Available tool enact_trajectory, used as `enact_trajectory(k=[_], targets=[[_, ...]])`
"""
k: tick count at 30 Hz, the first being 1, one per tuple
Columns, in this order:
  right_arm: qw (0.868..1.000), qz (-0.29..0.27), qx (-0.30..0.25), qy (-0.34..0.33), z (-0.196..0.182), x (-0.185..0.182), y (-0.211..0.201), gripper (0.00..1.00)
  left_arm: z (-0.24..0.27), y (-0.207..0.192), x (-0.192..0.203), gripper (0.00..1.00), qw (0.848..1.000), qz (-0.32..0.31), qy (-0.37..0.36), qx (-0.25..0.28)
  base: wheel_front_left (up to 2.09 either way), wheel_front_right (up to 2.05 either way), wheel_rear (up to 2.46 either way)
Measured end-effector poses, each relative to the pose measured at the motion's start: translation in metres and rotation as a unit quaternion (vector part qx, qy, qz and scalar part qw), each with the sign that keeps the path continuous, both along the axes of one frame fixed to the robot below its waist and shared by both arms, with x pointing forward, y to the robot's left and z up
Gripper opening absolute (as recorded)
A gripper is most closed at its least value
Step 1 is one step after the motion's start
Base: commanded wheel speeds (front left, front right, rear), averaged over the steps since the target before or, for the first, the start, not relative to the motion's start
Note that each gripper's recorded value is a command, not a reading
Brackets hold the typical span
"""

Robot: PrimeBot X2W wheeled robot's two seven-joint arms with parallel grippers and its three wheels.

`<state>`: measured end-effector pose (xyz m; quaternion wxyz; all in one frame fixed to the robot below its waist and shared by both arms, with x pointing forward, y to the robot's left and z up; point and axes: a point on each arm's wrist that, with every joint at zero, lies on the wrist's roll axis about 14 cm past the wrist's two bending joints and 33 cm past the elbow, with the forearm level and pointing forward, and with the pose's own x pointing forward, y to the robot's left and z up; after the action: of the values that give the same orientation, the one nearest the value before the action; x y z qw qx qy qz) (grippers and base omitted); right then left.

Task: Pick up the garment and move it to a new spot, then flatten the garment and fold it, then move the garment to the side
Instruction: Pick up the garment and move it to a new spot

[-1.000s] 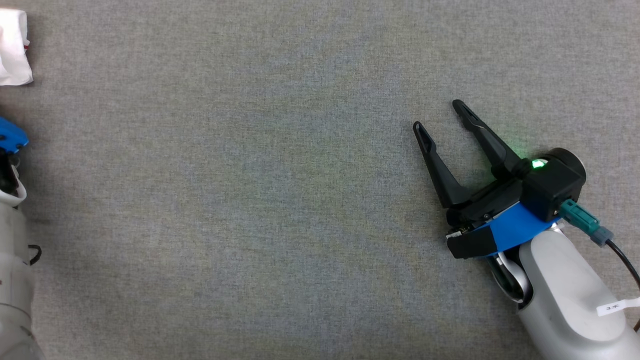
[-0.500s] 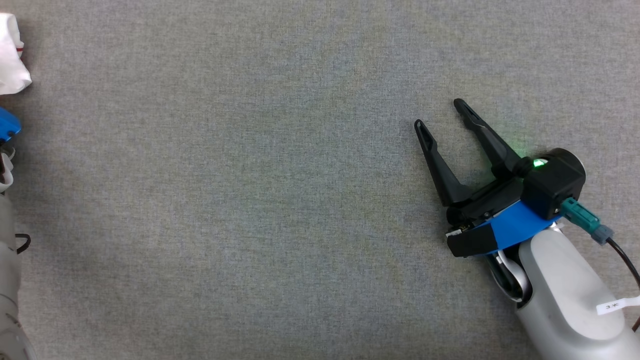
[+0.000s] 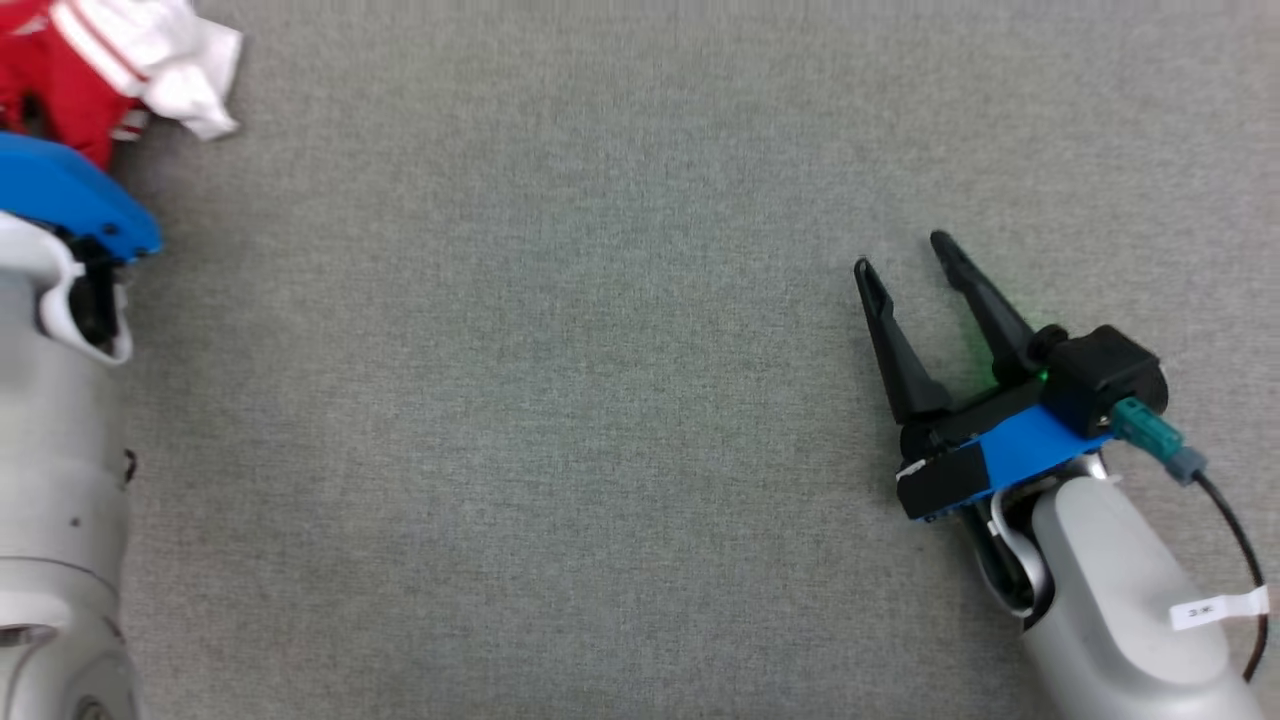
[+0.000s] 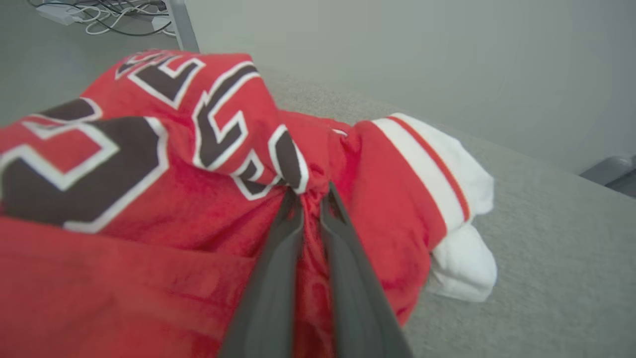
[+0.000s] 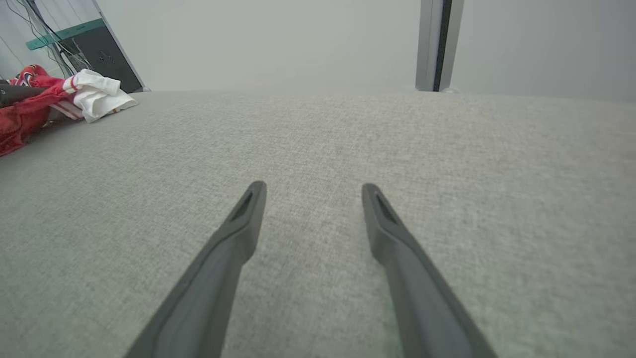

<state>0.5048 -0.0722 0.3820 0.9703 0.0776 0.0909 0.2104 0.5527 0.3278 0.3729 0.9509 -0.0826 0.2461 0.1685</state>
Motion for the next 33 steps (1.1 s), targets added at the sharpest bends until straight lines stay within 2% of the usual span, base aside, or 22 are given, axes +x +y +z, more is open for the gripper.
enact_trajectory(k=[8,15,25,33], targets=[[1.000,-0.021,0.006,-0.001,0.021,-0.017,-0.004,1.00,0.035,-0.060,0.006,0.00,0.996,-0.081,-0.039,-0.022,0.00,0.00,0.00],[0.999,-0.049,0.011,-0.007,0.039,-0.032,-0.016,1.00,0.053,-0.127,-0.006,0.00,0.985,-0.156,-0.063,-0.038,0.00,0.00,0.00],[0.996,-0.087,0.008,-0.014,0.056,-0.056,-0.038,1.00,0.052,-0.237,-0.051,0.00,0.951,-0.289,-0.066,-0.090,0.00,0.00,0.00],[0.993,-0.113,0.004,-0.021,0.066,-0.073,-0.055,1.00,0.058,-0.310,-0.098,0.00,0.913,-0.370,-0.081,-0.154,0.00,0.00,0.00]])
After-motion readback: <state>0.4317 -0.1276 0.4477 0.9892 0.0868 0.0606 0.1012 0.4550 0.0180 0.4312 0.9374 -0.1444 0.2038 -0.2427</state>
